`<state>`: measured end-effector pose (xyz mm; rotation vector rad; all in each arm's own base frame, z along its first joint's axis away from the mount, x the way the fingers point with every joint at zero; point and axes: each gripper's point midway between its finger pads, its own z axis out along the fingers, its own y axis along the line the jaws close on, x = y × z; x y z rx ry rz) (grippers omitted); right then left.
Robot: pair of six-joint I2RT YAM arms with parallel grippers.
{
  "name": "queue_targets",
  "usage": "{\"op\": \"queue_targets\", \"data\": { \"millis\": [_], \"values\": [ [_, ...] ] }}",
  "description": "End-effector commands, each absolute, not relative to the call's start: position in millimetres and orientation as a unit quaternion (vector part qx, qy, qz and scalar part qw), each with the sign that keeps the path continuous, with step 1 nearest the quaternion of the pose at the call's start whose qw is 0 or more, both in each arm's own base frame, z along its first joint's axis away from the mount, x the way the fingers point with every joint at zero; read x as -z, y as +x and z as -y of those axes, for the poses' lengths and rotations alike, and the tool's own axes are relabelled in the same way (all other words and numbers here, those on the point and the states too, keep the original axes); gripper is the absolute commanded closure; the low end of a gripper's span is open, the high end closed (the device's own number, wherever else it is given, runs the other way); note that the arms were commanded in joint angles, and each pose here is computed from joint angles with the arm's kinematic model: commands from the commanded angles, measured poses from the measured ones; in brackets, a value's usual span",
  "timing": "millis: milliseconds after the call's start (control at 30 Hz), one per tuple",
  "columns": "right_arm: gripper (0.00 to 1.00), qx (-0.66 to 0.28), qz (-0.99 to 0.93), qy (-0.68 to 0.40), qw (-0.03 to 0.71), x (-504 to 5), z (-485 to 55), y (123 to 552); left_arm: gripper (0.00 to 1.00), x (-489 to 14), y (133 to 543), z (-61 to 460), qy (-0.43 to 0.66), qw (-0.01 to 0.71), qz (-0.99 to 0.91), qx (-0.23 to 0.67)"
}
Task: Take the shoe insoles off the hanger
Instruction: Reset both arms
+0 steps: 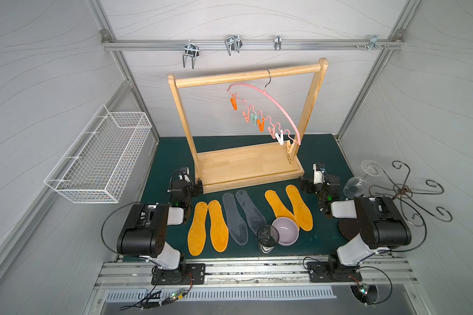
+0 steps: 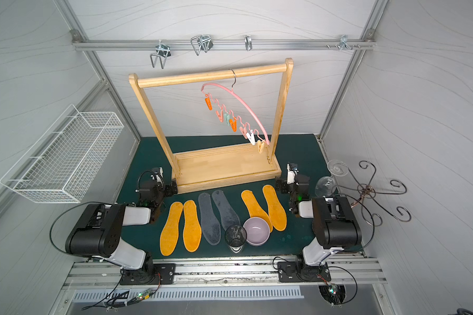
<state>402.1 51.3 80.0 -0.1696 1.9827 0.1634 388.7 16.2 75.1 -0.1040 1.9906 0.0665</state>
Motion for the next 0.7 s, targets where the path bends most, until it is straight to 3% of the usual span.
{"op": "queue_targets", "data": {
  "millis": [0,667],
  "values": [
    [0.01,-0.069,-0.834,-0.075,0.542,-81.9,-52.2,401.9,0.00,-91.9,400.8,-18.3,-0.051,0.569,-0.820,-0.030],
    [0.01,-0.069,-0.835,-0.075,0.541,-81.5,-51.9,401.9,0.00,-90.9,400.8,-17.7,-0.051,0.564,-0.824,-0.028]
  ]
}}
